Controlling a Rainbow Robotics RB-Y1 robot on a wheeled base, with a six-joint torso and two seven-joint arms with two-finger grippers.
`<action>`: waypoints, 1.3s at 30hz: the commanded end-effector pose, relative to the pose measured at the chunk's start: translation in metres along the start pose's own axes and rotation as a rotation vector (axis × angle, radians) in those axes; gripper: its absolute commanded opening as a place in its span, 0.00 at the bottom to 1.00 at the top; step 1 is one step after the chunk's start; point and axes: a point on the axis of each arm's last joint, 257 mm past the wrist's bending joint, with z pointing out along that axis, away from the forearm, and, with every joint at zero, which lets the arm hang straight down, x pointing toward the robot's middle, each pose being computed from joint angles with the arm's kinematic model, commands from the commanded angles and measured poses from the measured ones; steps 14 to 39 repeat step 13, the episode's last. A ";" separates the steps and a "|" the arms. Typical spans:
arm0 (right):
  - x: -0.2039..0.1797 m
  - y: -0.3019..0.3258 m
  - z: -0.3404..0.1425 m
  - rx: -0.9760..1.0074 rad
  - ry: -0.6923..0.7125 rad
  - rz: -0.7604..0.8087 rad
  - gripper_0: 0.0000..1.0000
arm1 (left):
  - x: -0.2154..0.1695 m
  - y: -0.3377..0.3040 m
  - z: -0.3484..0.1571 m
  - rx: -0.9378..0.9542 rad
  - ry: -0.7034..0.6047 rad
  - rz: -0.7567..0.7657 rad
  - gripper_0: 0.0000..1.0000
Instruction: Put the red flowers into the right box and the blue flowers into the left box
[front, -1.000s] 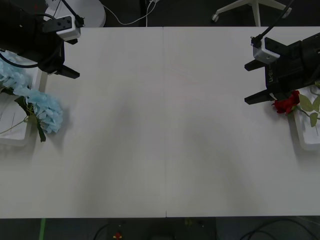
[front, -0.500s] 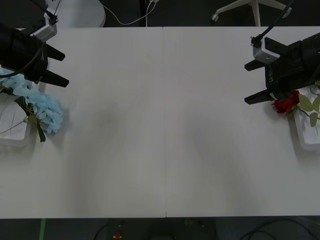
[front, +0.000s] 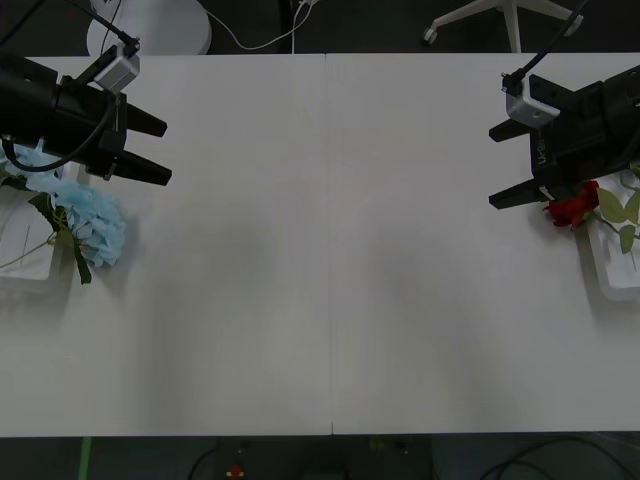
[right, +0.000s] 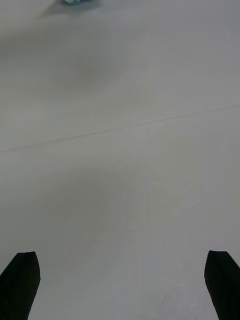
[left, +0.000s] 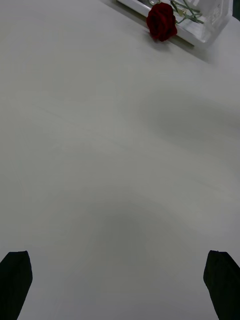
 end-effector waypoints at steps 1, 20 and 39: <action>-0.010 -0.014 -0.020 0.039 0.016 -0.071 0.95 | -0.011 -0.009 0.004 0.025 -0.035 0.019 1.00; -0.010 -0.014 -0.020 0.039 0.016 -0.071 0.95 | -0.014 -0.007 0.006 0.017 -0.043 0.021 1.00; -0.010 -0.014 -0.020 0.039 0.016 -0.071 0.95 | -0.014 -0.007 0.006 0.017 -0.043 0.021 1.00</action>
